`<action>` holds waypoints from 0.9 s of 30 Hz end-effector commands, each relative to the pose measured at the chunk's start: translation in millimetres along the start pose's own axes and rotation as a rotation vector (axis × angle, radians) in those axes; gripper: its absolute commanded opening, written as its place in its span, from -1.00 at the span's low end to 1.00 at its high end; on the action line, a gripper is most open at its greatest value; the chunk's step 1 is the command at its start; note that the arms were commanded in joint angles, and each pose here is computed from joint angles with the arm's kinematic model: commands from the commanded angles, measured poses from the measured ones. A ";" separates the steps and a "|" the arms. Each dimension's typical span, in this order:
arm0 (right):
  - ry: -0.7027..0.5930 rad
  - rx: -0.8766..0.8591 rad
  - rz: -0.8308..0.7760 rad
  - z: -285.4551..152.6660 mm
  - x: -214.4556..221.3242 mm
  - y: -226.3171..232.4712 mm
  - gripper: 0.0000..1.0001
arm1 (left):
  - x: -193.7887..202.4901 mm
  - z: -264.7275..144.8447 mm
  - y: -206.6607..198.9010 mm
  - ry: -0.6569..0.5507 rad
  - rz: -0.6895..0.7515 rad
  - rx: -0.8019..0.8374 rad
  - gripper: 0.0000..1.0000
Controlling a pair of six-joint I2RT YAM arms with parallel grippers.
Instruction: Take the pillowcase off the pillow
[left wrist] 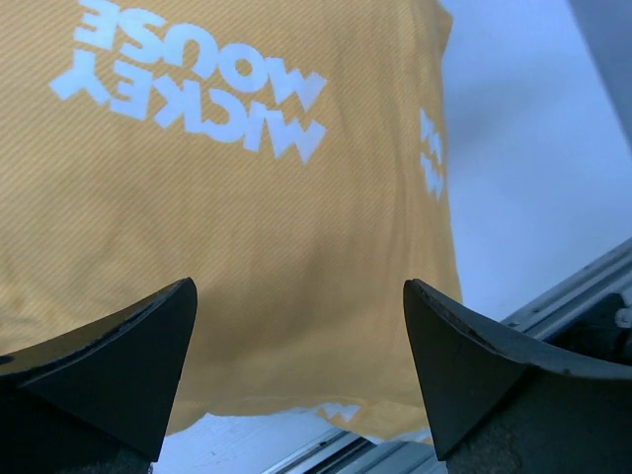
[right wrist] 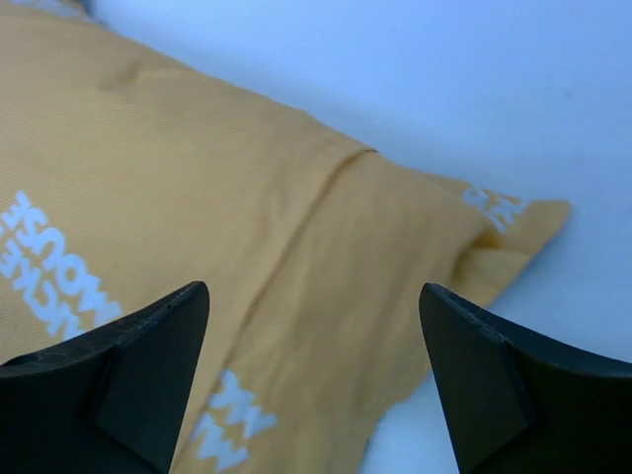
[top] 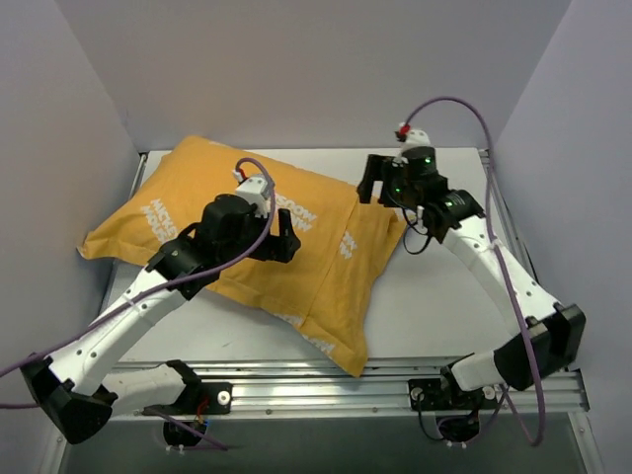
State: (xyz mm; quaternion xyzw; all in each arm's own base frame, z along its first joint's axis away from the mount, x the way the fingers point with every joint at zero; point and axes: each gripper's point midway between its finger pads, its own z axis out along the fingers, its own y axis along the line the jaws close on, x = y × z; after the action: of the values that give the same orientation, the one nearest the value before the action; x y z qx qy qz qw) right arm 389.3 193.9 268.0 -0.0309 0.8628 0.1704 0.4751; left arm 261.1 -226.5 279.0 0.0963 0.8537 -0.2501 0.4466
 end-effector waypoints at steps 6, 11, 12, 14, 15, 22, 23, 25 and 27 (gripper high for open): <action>0.050 0.057 0.231 -22.1 56.0 -58.7 0.60 | -21.8 55.9 -30.6 -0.025 0.237 -0.101 0.88; 0.072 0.000 0.282 -7.7 76.0 -52.5 0.59 | -28.8 70.4 -39.9 -0.043 0.252 -0.095 0.88; 0.063 -0.014 0.284 -1.7 75.5 -50.2 0.60 | -26.2 73.8 -39.6 -0.036 0.253 -0.096 0.88; 0.067 -0.027 0.287 4.3 78.5 -47.1 0.61 | -22.2 77.1 -39.5 -0.023 0.253 -0.095 0.88; 0.074 -0.022 0.283 9.8 81.1 -47.4 0.62 | -17.5 78.8 -40.2 -0.007 0.253 -0.087 0.88; 0.066 -0.016 0.221 30.0 80.6 -26.7 0.70 | -2.9 76.2 -39.4 0.021 0.223 -0.064 0.88; 0.066 -0.024 0.212 30.9 80.5 -21.1 0.71 | -2.1 75.5 -38.9 0.021 0.221 -0.064 0.88; 0.061 -0.024 0.201 34.4 76.3 -15.1 0.70 | 1.9 73.3 -36.2 0.026 0.213 -0.068 0.88; 0.062 -0.029 0.179 36.2 76.7 -5.4 0.71 | 4.4 71.5 -34.9 0.030 0.208 -0.068 0.88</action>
State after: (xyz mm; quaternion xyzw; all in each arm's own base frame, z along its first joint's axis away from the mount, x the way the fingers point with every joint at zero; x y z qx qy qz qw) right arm 364.4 193.2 159.8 0.0461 0.8917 0.2193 0.3933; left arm 297.9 -291.5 233.9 0.1877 0.8668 -0.1421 0.4396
